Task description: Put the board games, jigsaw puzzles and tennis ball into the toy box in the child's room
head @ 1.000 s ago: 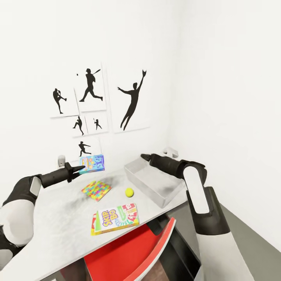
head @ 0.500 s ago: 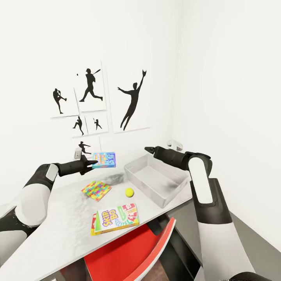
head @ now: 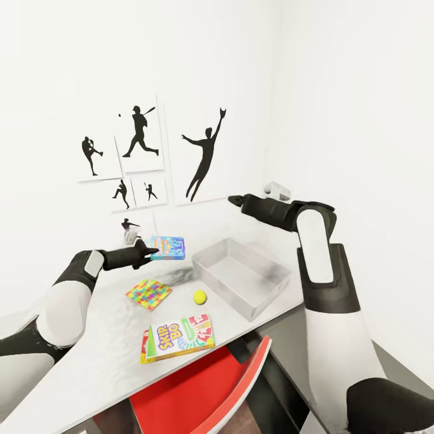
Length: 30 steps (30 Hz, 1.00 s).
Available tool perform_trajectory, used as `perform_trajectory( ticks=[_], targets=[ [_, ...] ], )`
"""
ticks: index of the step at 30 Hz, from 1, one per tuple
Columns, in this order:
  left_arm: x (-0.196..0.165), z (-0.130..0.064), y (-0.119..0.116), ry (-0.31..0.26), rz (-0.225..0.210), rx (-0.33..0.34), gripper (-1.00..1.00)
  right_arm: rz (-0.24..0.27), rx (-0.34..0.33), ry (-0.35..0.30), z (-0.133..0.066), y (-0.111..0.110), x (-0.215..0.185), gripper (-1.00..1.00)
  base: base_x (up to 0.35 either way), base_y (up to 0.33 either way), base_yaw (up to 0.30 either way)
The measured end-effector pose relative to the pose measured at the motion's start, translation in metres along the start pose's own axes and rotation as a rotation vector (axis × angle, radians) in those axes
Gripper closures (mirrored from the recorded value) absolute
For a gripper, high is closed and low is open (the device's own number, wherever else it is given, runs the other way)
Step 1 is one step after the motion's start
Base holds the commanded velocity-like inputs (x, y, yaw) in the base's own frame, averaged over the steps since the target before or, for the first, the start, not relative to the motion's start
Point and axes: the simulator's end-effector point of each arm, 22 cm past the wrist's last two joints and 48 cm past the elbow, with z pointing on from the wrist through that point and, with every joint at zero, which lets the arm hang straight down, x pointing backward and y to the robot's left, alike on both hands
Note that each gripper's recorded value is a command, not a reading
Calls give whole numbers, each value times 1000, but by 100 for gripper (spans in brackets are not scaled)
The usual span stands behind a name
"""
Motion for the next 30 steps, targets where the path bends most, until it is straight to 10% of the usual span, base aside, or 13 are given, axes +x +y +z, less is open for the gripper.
perform_trajectory(
  ticks=[15, 30],
  targets=[
    [-6, 47, -39, -126, -164, -38, 100, -107, -32, -34, 14, 49, -67, -100, 0, 0, 0],
    [17, 98, -84, -156, -169, -94, 100, -47, -92, 38, 26, 54, -56, -100, 0, 0, 0]
  ],
)
